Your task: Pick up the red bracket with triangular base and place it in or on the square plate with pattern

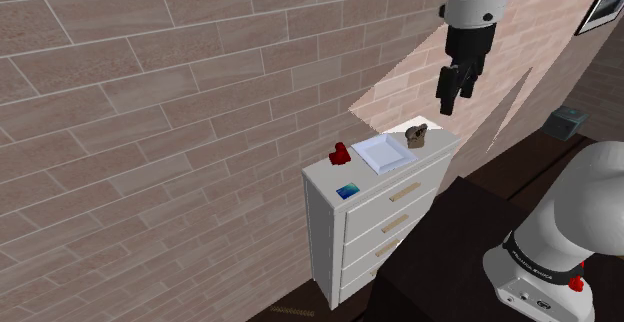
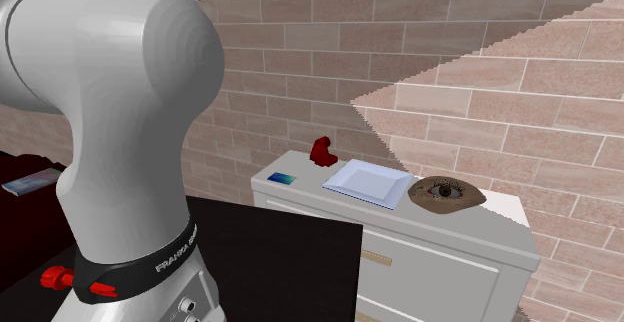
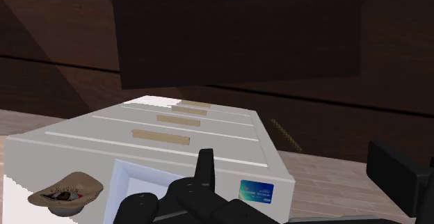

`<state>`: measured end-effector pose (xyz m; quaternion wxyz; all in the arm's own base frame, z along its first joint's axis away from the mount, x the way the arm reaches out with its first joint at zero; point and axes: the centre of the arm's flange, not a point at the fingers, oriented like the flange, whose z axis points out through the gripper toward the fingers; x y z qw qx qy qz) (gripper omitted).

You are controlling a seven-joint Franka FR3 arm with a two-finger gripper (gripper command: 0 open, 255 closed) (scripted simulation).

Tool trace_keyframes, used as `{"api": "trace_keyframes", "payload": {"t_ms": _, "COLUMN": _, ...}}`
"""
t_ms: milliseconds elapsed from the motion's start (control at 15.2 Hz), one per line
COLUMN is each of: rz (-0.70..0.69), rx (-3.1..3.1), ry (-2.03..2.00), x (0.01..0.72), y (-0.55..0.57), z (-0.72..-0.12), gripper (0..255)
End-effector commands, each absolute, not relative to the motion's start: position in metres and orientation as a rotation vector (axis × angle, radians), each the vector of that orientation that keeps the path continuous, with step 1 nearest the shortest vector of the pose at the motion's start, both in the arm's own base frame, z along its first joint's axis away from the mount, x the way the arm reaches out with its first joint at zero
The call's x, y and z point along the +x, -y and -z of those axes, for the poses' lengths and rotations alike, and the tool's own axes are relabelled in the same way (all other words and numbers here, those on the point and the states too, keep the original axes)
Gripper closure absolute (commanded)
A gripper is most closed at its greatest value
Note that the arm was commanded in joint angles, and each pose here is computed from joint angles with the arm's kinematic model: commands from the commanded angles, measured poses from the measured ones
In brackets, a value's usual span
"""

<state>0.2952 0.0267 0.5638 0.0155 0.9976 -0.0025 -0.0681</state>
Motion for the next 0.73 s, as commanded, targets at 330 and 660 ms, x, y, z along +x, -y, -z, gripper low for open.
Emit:
{"api": "trace_keyframes", "payload": {"t_ms": 330, "rz": 0.153, "rx": 3.128, "ry": -0.016, "x": 0.327, "y": -0.006, "z": -0.513, "gripper": 0}}
{"api": "trace_keyframes", "payload": {"t_ms": 660, "rz": 0.093, "rx": 3.151, "ry": -0.040, "x": 0.361, "y": 0.013, "z": -0.464, "gripper": 0}}
